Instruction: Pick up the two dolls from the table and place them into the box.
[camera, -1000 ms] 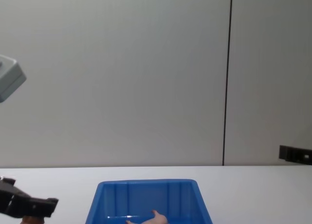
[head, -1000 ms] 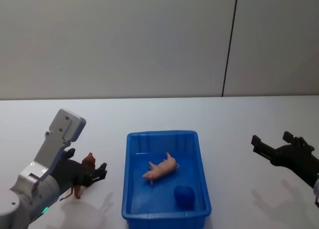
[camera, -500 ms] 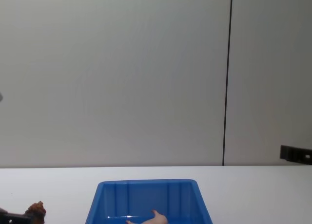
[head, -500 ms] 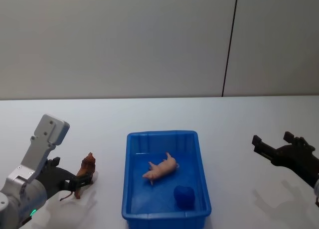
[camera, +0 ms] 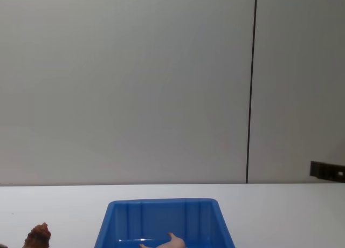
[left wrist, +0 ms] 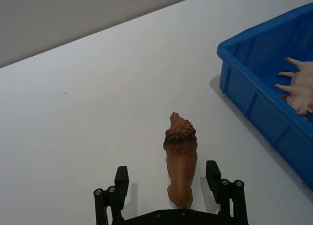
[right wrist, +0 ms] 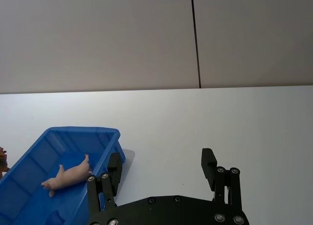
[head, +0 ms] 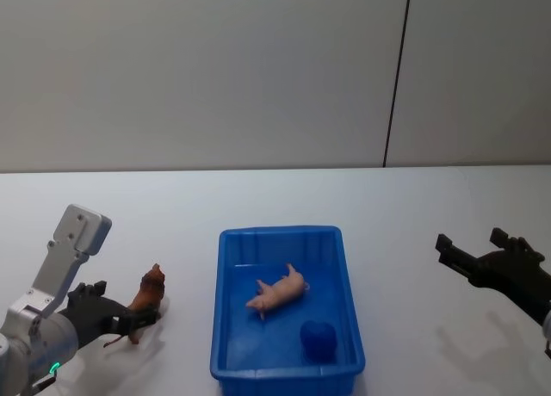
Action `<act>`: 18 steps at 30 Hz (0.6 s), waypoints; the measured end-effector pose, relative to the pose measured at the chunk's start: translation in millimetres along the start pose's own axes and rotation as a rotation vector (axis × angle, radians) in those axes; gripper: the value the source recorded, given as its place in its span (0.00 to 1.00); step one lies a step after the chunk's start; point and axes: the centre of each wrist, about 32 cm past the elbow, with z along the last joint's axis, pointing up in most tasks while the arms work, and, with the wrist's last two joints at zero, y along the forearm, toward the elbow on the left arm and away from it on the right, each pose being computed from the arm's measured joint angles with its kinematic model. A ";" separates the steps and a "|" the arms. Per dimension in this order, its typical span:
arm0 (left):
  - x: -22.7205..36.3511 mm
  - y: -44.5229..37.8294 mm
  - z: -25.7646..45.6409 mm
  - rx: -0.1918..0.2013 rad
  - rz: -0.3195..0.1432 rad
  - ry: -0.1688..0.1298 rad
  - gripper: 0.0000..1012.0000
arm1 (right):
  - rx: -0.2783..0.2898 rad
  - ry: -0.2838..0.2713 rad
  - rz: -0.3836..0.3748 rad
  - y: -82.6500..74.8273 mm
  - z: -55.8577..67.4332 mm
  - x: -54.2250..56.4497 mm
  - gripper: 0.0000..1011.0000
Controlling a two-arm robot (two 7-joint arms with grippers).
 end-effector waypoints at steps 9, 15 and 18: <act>6.5 -10.9 -5.3 0.012 -0.042 0.017 0.99 | 0.000 0.000 0.000 0.0 0.0 0.0 0.99; 9.3 -17.2 -6.5 0.025 -0.055 0.008 0.99 | 0.000 0.000 0.000 0.0 0.0 0.0 0.99; 10.2 -19.5 -6.8 0.032 -0.059 0.005 0.98 | 0.000 0.000 0.000 0.0 0.0 0.0 0.99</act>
